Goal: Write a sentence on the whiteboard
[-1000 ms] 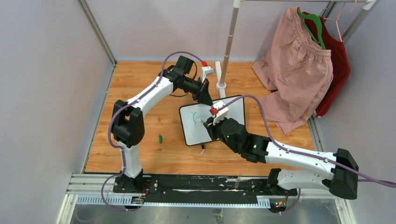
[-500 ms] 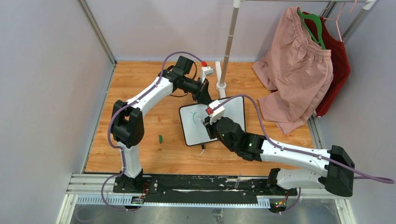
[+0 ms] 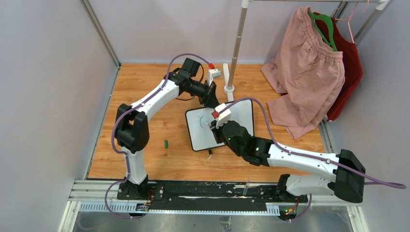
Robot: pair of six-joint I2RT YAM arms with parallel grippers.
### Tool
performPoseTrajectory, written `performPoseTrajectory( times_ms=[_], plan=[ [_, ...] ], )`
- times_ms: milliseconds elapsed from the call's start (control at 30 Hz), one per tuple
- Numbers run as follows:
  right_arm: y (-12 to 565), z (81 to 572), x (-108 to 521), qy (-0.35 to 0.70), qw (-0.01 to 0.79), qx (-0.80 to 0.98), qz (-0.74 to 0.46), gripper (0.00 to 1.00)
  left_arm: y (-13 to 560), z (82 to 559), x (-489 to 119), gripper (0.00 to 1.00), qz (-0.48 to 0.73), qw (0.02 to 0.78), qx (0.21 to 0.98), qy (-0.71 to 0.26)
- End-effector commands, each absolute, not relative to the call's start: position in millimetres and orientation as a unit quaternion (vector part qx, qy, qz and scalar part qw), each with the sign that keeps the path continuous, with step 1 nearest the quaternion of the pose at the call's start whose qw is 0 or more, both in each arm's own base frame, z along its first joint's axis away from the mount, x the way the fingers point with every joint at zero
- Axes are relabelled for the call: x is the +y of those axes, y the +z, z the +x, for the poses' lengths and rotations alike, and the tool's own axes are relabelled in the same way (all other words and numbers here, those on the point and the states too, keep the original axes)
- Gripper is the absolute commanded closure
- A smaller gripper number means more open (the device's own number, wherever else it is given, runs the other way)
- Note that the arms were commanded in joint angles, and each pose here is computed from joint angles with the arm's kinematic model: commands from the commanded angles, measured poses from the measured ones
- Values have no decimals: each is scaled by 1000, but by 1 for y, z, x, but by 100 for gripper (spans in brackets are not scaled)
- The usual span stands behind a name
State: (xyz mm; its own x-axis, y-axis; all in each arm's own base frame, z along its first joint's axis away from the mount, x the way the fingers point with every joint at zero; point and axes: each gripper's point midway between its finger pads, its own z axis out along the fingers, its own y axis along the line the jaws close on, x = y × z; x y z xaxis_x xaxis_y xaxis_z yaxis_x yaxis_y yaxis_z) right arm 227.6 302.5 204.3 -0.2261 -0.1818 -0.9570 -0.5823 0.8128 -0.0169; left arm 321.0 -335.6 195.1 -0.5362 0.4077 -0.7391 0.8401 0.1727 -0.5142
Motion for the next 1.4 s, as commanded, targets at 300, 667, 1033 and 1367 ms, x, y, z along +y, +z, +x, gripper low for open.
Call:
performPoseTrajectory(
  times_ms=[300, 667, 1033, 1367],
  plan=[
    [186, 226, 286, 154, 552, 781, -247, 100, 196, 317, -334, 100, 430, 226, 734, -475],
    [192, 234, 274, 138, 561, 783, -231, 100, 198, 315, -333, 100, 429, 227, 734, -475],
    [209, 241, 283, 143, 572, 773, -234, 100, 197, 314, -333, 100, 429, 225, 734, -476],
    [217, 243, 292, 155, 577, 766, -237, 100, 196, 315, -333, 100, 428, 225, 735, -476]
  ],
)
